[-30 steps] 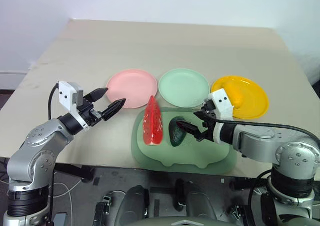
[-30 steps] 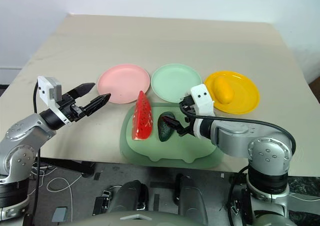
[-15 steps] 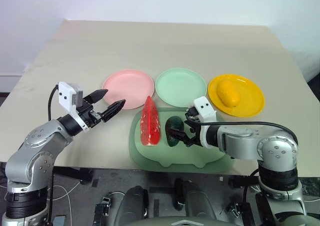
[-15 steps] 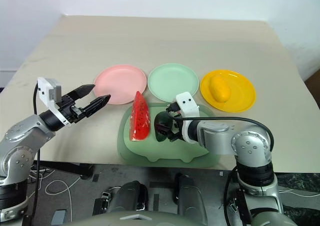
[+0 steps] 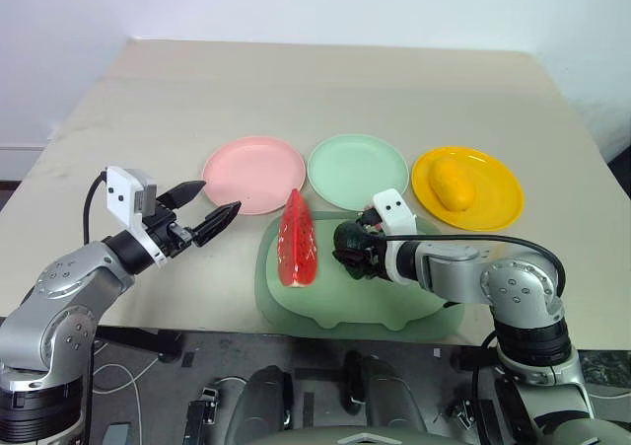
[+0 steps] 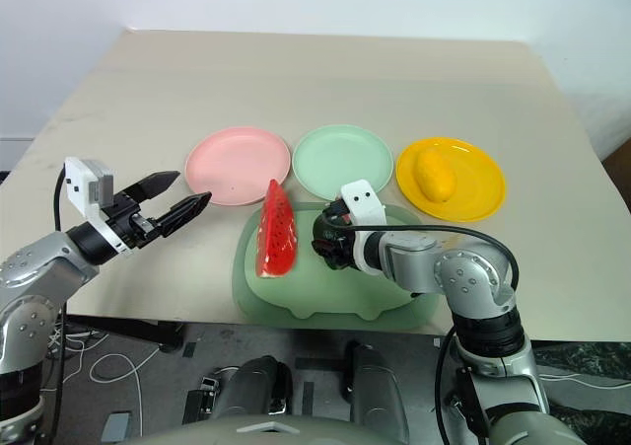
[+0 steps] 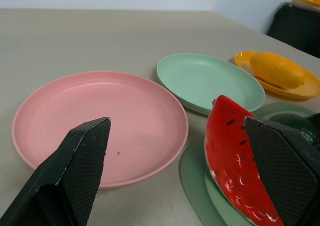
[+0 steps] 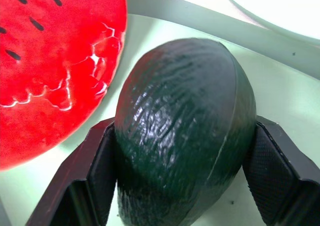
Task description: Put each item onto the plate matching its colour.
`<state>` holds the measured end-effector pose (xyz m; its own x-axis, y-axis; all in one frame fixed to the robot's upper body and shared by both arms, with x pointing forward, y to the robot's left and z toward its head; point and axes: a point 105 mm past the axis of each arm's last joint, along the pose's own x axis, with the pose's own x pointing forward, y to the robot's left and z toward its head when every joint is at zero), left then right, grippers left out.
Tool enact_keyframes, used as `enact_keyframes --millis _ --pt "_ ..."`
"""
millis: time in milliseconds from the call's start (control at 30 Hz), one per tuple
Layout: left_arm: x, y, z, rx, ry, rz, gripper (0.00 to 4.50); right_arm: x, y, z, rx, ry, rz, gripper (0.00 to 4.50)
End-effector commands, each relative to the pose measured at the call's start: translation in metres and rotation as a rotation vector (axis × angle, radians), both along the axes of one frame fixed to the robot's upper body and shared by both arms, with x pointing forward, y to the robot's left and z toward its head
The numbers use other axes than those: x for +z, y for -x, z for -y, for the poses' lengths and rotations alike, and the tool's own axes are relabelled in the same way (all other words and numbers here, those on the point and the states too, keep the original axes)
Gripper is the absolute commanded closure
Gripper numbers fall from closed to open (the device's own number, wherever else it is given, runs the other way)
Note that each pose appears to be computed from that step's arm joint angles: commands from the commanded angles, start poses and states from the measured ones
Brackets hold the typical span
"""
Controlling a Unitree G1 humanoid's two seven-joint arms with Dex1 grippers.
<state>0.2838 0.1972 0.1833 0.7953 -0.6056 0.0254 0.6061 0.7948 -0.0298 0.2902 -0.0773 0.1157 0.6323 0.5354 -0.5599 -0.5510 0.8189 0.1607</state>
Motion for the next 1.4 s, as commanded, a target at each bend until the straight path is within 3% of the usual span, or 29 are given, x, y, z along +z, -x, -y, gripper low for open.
enact_keyframes --millis 33,133,300,400,500,633,767,900,1100,1267,1400 --pt "0.013 0.002 -0.001 -0.002 -0.011 0.053 0.0 0.019 -0.005 0.002 0.006 -0.009 0.091 1.39" --pt "0.013 0.002 -0.002 0.001 -0.013 0.055 0.0 0.043 -0.012 0.007 0.03 -0.004 0.189 1.39" --pt "0.013 0.002 -0.002 0.009 -0.018 0.061 0.0 0.086 -0.052 0.017 -0.003 0.015 0.365 1.39" --pt "0.013 0.003 -0.002 0.013 -0.019 0.063 0.0 0.086 -0.077 0.02 -0.015 0.088 0.413 1.39" --pt "0.013 0.007 -0.002 0.029 -0.033 0.066 0.0 0.067 -0.106 0.014 0.029 0.14 0.424 1.39" --pt "0.014 0.012 -0.002 0.041 -0.044 0.065 0.0 0.053 -0.124 0.006 0.081 0.177 0.44 1.39" --pt "0.014 0.024 0.008 0.049 -0.054 0.066 0.0 0.052 -0.139 0.009 0.093 0.238 0.526 0.11" --pt "0.016 0.033 0.017 0.067 -0.053 0.056 0.0 0.077 -0.134 0.012 0.109 0.217 0.686 0.05" --pt "0.009 0.042 0.037 0.049 -0.023 -0.039 0.0 0.109 -0.103 0.039 0.153 0.213 0.917 0.05" --pt "0.004 0.042 0.062 0.031 -0.097 -0.105 0.0 0.105 -0.059 0.052 0.31 0.17 0.959 0.05" --pt "0.004 0.025 0.068 0.104 -0.074 -0.176 0.0 0.088 -0.038 0.054 0.375 0.155 0.914 0.05"
